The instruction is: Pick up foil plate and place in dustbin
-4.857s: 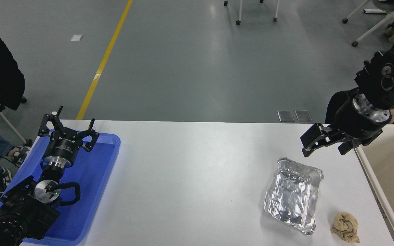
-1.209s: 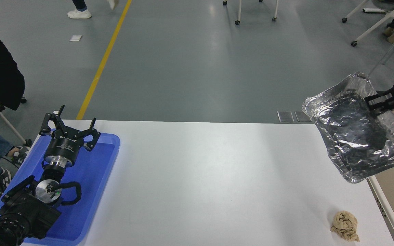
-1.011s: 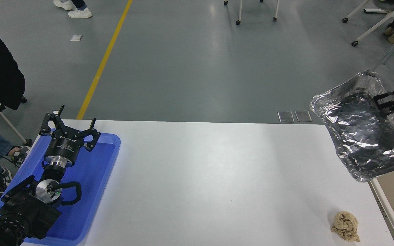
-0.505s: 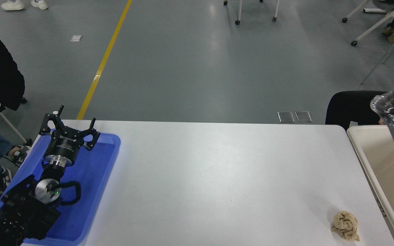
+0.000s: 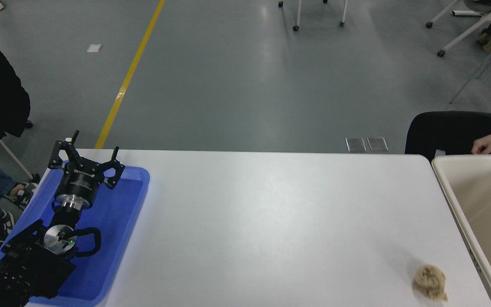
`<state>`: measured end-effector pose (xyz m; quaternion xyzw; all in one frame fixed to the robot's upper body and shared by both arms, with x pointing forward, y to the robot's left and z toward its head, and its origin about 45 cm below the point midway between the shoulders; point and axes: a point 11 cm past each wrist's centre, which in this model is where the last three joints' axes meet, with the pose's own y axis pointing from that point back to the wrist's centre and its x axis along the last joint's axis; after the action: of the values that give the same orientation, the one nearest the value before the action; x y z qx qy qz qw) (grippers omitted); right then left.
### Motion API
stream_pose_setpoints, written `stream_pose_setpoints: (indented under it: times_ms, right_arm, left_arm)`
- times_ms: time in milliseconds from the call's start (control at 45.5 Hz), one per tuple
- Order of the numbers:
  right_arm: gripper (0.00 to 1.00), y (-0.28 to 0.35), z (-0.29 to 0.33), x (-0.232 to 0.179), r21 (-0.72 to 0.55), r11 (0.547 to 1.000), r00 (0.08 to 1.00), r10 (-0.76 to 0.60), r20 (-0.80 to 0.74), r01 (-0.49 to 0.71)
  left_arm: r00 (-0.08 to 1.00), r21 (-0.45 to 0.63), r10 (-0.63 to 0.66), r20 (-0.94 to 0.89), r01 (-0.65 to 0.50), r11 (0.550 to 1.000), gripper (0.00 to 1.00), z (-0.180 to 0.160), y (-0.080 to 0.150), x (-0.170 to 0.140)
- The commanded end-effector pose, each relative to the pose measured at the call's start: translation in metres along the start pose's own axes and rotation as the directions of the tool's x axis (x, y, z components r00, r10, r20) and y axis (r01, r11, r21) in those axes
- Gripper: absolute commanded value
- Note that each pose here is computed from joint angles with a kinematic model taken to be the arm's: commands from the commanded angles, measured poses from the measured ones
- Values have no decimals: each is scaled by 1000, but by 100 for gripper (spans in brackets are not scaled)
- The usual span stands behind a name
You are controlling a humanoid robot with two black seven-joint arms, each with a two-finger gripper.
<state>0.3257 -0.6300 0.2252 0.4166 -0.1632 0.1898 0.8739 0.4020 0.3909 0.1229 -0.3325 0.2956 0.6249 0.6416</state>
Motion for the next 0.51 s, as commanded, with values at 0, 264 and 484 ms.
stream_pose_setpoints:
  times_ms: [0,264,484]
  right_arm:
    - [0,-29,-29,-40,-16,999,999,45,-14,-45]
    - [0,-33,-48,-37,7,997,997,77,-23,-77]
    - [0,-36,-66,-38,37,996,997,78,-17,-78]
  left_arm:
    - [1000,0,0,0,0,1000,100,0,0,0]
    - [1000,-1,0,1,0,1000,100,1,0,0]
    - [1000,-1,0,1,0,1000,100,1,0,0]
